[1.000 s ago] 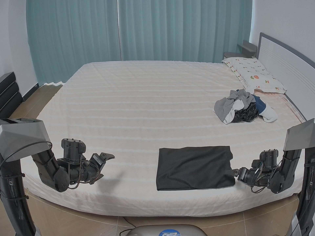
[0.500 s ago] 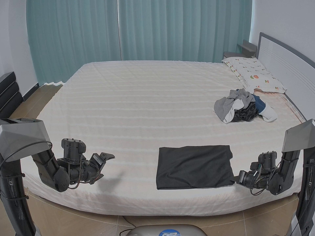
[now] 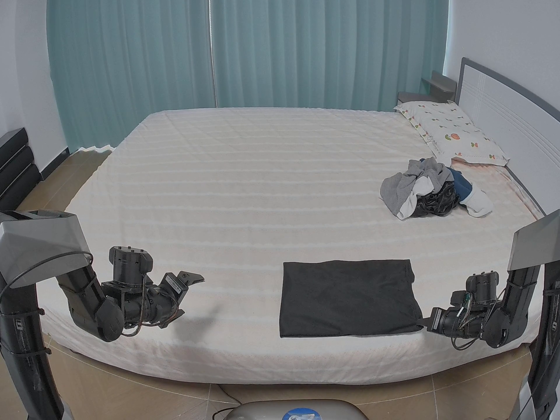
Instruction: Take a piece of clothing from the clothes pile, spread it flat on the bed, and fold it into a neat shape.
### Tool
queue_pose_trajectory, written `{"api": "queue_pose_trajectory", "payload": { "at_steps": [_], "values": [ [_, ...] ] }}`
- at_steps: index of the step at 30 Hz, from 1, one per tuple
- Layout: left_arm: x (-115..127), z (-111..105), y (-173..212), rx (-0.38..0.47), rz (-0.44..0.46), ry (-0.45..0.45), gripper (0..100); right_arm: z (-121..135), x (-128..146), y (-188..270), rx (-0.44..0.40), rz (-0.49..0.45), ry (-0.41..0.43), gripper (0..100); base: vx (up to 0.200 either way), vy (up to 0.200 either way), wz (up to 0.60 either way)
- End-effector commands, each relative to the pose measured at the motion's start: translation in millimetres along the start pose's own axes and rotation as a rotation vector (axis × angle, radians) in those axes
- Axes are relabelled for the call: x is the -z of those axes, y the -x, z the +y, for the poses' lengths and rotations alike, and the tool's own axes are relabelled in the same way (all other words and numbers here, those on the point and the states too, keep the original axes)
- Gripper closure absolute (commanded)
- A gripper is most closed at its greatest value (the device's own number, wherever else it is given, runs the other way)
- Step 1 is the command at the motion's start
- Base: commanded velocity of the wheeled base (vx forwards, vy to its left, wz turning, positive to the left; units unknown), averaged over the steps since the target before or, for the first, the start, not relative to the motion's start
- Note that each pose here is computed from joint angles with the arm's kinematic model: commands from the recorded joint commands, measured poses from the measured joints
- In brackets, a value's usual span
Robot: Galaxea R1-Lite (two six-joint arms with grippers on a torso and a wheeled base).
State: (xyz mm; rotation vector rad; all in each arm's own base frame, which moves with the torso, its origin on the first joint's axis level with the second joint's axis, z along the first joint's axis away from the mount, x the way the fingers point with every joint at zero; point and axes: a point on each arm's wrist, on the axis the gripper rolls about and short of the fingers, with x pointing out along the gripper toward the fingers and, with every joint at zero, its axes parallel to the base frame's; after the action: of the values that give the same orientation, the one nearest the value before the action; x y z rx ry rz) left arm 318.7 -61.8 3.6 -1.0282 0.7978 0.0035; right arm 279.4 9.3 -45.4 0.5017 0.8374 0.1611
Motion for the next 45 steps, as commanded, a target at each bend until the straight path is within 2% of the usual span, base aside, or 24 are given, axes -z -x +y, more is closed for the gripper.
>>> {"api": "queue_pose_trajectory", "payload": {
  "at_steps": [1,9,10,13,18,22,23,24,27,31,41,45],
  "values": [
    [0,0,0,0.0,0.001,0.001,0,-1,2,1,0.003,0.007,0.01,100,0.0,0.0,0.0],
    [0,0,0,0.0,0.001,0.002,0,-2,3,-1,0.007,0.012,0.011,100,0.0,0.0,0.0],
    [0,0,0,0.0,0.001,0.002,0,-2,3,-1,0.006,0.011,0.013,0,0.0,0.0,0.0],
    [0,0,0,0.0,0.001,0.002,0,-1,0,1,-0.002,-0.004,0.016,0,0.0,0.0,0.0],
    [-2,-1,0,0.004,-0.006,0.007,0,-6,-16,-1,-0.003,-0.068,-0.028,0,0.0,0.0,0.0],
    [-3,-2,-1,0.011,-0.007,0.005,0,-11,-38,-5,-0.015,-0.144,-0.13,0,0.0,0.0,0.0],
    [-3,-2,-1,0.011,-0.007,0.005,0,-11,-38,-5,-0.015,-0.144,-0.13,0,0.0,0.0,0.0],
    [-4,-3,-1,0.014,-0.008,0.009,0,-11,-47,-7,-0.033,-0.18,-0.201,0,0.0,-0.2,0.0],
    [-4,-6,-3,0.023,-0.01,0.005,0,-12,-60,-10,-0.056,-0.222,-0.302,0,0.0,-0.2,0.0],
    [-4,-6,-3,0.025,-0.008,0.007,0,-13,-70,-14,-0.076,-0.247,-0.375,0,0.0,-0.2,0.0],
    [-6,-9,-7,0.035,-0.012,0.005,0,-17,-77,-20,-0.088,-0.276,-0.401,0,0.0,-0.2,0.0],
    [-7,-11,-8,0.04,-0.015,0.004,0,-16,-81,-20,-0.105,-0.286,-0.456,0,0.0,-0.2,0.0]
  ]
}}
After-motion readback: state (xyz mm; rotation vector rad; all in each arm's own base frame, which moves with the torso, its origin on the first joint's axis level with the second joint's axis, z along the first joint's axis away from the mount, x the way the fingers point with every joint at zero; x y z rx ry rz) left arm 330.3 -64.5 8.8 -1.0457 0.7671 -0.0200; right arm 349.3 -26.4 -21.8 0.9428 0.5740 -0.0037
